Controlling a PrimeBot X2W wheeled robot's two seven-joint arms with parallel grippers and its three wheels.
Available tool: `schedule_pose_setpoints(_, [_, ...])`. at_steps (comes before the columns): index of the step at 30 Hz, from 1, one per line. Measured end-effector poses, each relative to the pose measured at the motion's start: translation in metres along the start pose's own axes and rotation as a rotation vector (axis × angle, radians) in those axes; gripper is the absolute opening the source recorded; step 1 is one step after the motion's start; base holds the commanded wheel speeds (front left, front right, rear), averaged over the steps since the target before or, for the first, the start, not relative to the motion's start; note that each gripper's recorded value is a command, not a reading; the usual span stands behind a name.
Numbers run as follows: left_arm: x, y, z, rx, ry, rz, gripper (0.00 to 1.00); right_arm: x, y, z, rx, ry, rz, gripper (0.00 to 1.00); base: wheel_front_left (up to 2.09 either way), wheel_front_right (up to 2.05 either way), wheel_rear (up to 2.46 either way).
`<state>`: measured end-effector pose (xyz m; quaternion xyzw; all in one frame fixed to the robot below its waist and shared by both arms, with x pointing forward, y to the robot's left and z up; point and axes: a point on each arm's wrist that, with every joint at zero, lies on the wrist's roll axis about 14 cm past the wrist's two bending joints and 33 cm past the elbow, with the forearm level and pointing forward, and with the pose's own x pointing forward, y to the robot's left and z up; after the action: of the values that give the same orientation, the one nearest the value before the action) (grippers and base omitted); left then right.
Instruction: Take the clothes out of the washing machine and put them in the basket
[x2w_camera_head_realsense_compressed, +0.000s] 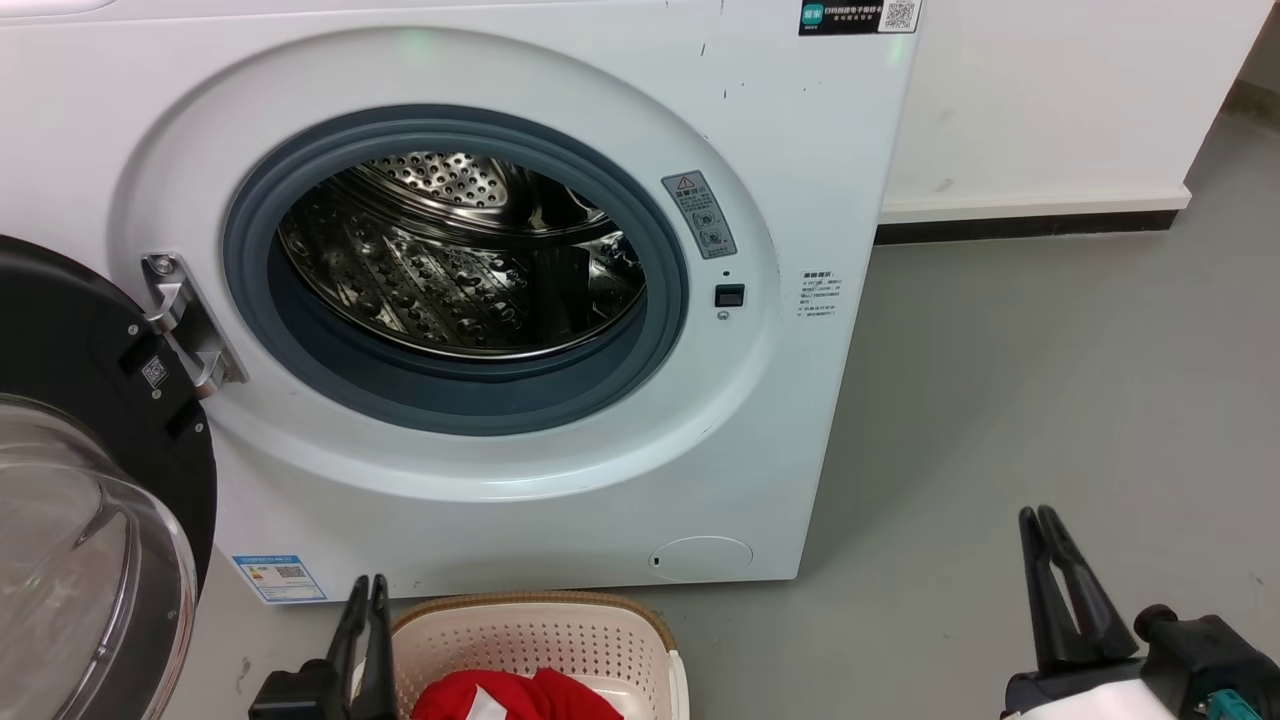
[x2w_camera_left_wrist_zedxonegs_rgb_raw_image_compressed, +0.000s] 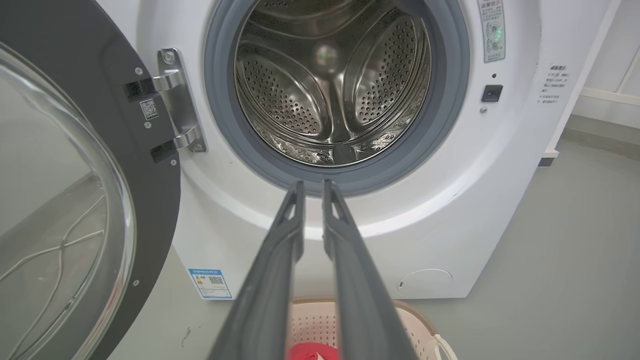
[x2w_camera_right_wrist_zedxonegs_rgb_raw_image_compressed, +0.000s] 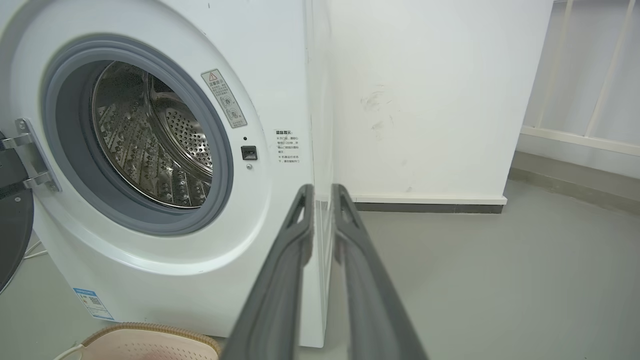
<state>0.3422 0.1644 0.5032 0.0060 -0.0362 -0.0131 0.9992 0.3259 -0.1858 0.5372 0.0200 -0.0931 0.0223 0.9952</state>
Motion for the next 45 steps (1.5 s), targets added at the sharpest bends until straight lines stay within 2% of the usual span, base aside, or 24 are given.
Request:
schedule_pose_setpoints(6, [-0.001, 0.008, -0.014, -0.106, 0.064, 0.037, 0.00, -0.002, -0.003, -0.009, 0.112, 0.031, -0.027, 0.00, 0.00, 0.00, 0.00])
schedule_pose_setpoints(22, [0.007, 0.016, -0.018, -0.416, 0.106, 0.087, 0.00, 0.006, -0.013, -0.018, 0.412, 0.061, -0.091, 0.00, 0.00, 0.00, 0.00])
schedule_pose_setpoints(45, [0.019, 0.023, -0.021, -0.777, 0.132, 0.120, 0.00, 0.019, -0.020, -0.028, 0.751, 0.089, -0.147, 0.00, 0.00, 0.00, 0.00])
